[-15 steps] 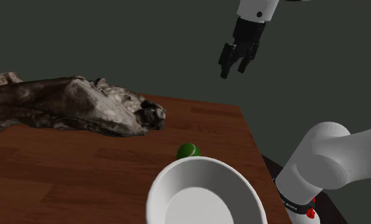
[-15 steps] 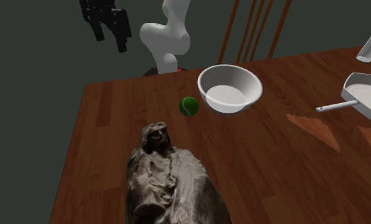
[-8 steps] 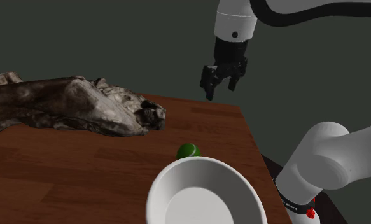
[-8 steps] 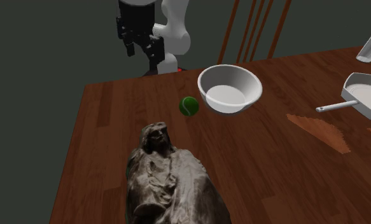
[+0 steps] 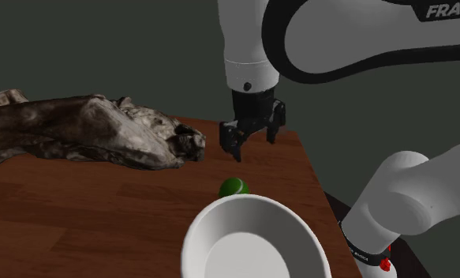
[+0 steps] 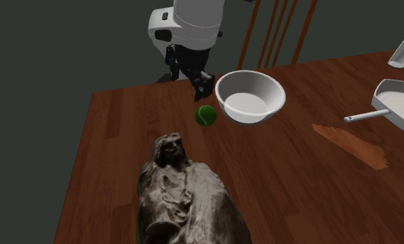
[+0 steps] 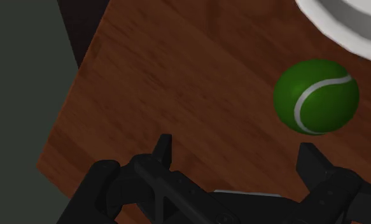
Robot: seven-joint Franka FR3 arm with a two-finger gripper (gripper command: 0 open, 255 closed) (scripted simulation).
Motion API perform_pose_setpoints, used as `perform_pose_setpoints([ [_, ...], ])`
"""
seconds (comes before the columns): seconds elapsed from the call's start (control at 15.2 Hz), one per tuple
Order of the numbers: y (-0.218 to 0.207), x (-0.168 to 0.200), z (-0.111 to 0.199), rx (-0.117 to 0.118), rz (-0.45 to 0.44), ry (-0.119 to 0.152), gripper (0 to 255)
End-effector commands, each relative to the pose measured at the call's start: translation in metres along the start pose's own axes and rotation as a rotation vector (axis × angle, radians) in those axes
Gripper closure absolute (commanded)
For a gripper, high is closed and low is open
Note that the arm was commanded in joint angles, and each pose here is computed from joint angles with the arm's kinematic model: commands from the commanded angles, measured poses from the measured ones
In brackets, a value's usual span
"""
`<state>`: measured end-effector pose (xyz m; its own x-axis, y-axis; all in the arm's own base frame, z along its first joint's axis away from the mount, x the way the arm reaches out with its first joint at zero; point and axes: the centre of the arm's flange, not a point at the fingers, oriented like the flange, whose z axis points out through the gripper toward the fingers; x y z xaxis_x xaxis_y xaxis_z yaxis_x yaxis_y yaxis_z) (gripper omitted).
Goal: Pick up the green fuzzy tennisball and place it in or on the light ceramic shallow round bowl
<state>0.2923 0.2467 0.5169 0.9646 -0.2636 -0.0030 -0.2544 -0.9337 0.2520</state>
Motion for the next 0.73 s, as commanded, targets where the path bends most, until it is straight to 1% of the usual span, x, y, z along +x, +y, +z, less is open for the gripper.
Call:
perform_pose_setpoints([
  [0.0,-0.030,-0.007,0.011,-0.026,0.020,-0.018,0],
  [0.2,-0.070,-0.016,0.026,-0.066,0.047,-0.045,0],
  [0.26,-0.079,-0.018,0.030,-0.075,0.053,-0.051,0],
  [0.66,-0.077,-0.020,0.061,-0.075,0.053,-0.051,0],
])
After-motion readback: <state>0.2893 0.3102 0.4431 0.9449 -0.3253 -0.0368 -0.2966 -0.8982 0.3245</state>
